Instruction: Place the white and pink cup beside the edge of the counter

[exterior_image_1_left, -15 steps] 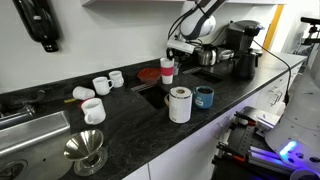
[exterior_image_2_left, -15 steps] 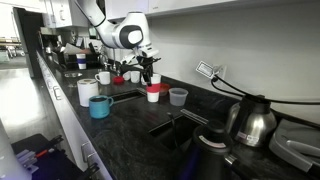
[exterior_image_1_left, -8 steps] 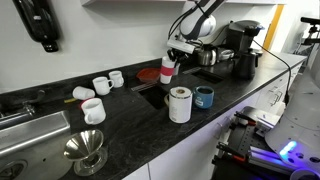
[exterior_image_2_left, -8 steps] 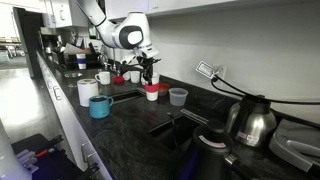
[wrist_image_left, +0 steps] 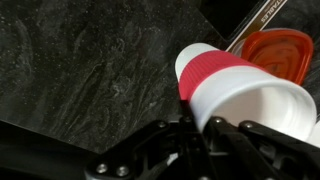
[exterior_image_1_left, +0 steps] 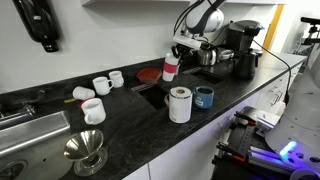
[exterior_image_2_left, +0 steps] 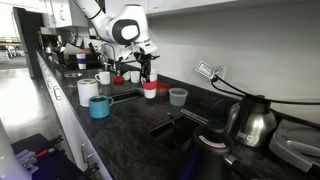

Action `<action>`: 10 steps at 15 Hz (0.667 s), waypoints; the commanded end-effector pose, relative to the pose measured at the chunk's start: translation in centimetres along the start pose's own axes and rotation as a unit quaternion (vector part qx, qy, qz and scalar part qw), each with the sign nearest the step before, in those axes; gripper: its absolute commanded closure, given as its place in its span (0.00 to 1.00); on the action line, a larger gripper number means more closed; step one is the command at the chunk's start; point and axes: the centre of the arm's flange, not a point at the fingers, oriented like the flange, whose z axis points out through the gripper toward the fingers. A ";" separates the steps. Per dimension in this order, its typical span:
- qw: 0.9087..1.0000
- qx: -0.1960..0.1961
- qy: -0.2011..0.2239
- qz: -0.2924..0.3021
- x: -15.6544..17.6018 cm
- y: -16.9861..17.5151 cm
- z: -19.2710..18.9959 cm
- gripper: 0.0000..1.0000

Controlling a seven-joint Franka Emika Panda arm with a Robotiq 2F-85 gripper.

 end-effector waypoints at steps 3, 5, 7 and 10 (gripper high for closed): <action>0.999 -0.030 0.005 -0.030 -1.8 6.4 -5.1 0.98; 0.998 -0.042 0.012 -0.036 -2.0 8.7 -6.6 0.98; 0.998 -0.051 0.016 -0.041 -2.3 10.4 -8.1 0.98; 0.997 -0.062 0.008 -0.051 -3.0 12.0 -10.1 0.98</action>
